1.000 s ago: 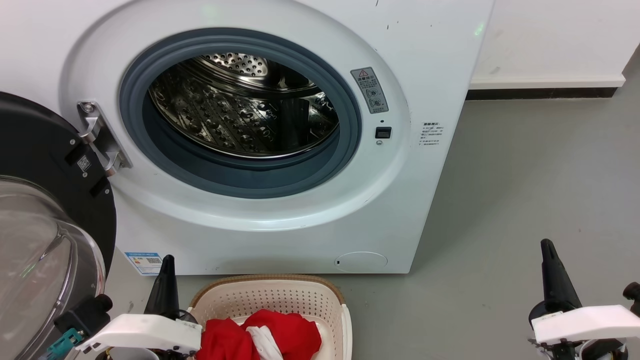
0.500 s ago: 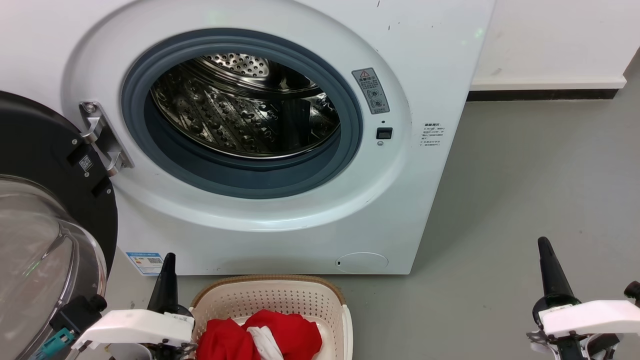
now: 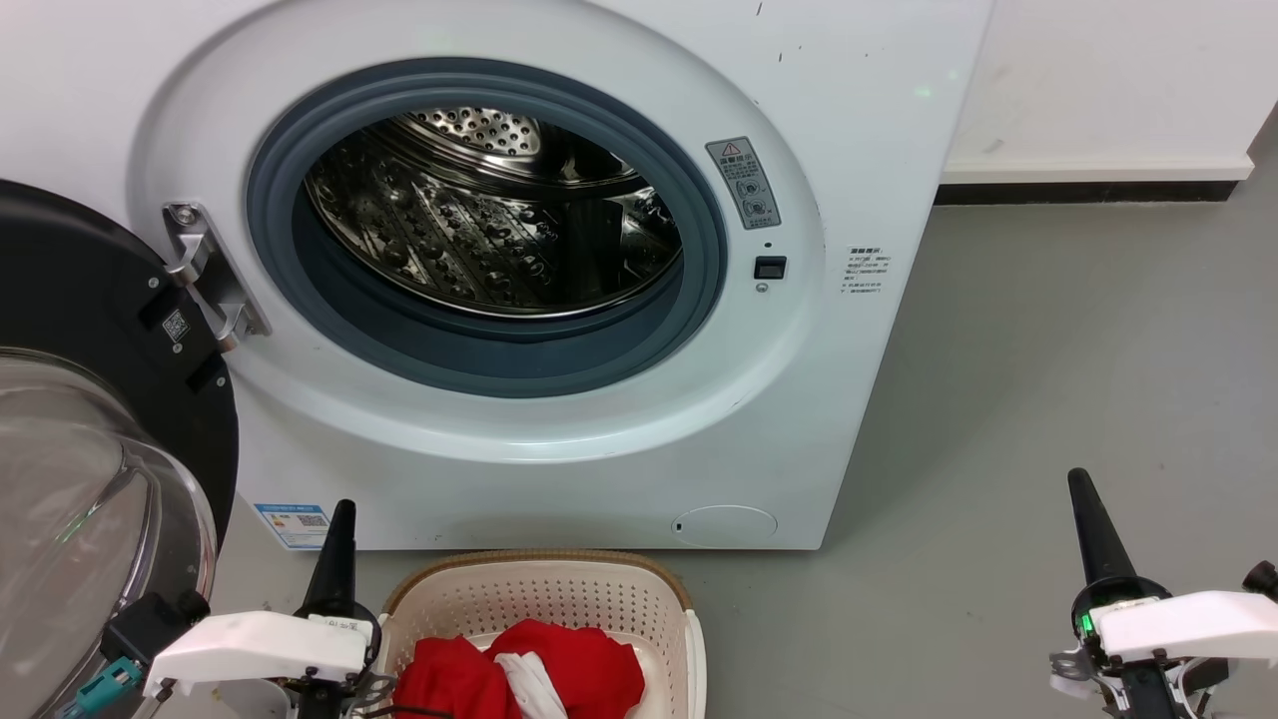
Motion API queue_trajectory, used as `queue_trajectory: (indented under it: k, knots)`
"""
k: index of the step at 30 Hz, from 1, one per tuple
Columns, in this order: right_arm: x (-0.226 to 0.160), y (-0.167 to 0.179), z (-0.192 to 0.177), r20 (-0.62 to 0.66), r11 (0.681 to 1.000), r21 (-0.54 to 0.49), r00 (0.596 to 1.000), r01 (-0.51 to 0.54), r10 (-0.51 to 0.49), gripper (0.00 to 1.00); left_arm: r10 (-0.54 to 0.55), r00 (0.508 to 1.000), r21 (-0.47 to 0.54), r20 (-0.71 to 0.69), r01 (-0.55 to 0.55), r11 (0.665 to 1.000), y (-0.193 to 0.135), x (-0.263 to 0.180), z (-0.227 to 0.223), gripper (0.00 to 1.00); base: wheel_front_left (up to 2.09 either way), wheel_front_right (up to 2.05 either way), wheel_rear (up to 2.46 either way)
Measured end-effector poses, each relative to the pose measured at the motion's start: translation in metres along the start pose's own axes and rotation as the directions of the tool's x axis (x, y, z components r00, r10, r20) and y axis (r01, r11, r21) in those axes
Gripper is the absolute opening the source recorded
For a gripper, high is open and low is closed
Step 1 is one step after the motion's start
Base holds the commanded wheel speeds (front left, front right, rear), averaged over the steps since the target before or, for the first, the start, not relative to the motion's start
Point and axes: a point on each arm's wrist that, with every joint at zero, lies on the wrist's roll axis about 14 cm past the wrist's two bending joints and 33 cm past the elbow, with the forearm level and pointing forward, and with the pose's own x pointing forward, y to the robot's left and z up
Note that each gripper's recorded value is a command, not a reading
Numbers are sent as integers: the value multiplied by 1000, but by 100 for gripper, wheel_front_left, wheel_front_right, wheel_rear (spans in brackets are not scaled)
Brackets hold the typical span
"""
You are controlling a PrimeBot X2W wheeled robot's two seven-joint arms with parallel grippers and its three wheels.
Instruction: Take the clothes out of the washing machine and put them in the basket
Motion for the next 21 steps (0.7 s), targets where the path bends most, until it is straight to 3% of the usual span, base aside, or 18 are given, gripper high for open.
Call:
queue_trajectory:
  k: [21]
  knots:
    - [4,1,-3,-25,980,201,1000,1,4,0,-18,1000,-215,-6,16,976,-2,3,2,0,0,0,0]
